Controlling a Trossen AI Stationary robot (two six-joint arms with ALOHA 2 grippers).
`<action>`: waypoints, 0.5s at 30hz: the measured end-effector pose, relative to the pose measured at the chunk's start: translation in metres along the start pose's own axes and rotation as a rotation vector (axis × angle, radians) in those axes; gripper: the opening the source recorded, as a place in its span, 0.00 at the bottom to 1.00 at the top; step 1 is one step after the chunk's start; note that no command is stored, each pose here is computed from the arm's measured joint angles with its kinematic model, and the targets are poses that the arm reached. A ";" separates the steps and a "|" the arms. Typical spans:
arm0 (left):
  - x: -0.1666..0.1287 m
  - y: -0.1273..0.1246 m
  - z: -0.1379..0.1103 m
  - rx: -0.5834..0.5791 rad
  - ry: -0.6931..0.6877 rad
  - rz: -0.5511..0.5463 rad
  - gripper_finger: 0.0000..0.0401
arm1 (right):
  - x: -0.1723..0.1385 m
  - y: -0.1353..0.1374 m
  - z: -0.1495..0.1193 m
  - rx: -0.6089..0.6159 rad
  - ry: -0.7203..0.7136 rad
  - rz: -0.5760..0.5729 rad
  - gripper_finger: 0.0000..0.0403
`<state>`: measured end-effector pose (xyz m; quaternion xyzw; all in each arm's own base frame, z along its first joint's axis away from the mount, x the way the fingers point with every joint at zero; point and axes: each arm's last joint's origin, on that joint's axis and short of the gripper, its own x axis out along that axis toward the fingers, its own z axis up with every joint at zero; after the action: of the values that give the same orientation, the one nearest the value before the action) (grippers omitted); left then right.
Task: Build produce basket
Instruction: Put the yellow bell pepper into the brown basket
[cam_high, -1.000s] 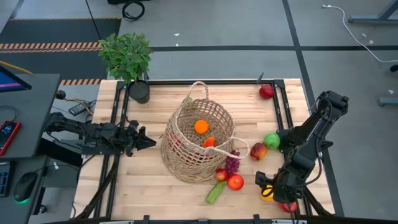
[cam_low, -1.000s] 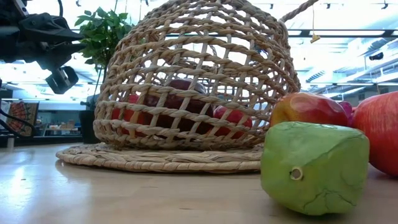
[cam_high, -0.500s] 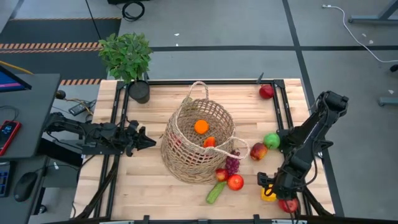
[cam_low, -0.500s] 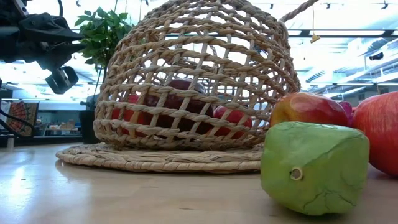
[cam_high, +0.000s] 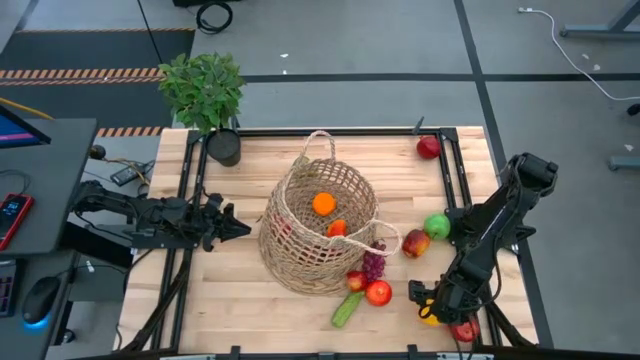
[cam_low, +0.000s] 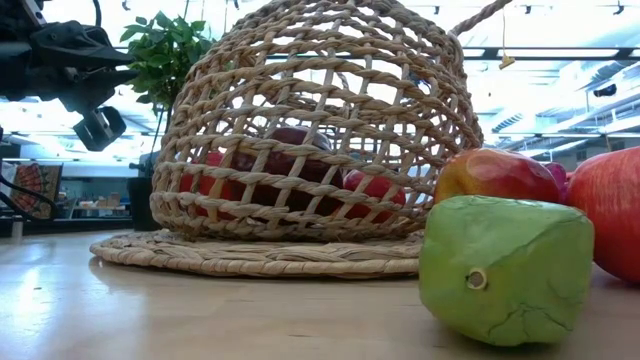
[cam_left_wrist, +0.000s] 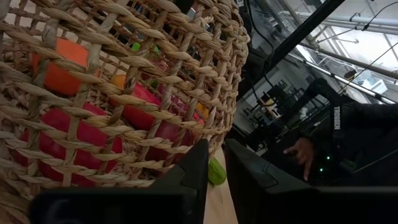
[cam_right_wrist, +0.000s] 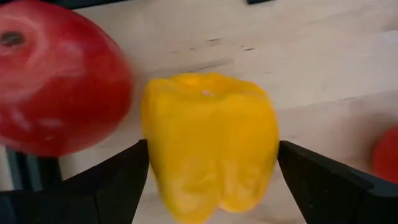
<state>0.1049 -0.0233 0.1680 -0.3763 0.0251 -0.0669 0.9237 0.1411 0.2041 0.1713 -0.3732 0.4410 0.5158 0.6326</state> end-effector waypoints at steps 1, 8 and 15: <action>0.000 0.000 0.000 0.000 0.000 0.000 0.16 | 0.003 -0.001 0.000 0.001 0.011 -0.007 0.89; 0.000 0.000 0.000 0.000 0.000 0.000 0.14 | 0.019 -0.009 -0.005 0.114 0.097 -0.050 0.88; 0.000 0.000 0.000 0.000 0.000 0.000 0.16 | 0.022 -0.016 -0.008 0.176 0.111 -0.061 0.86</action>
<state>0.1049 -0.0233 0.1681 -0.3763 0.0251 -0.0669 0.9237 0.1568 0.2007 0.1486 -0.3574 0.5074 0.4342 0.6529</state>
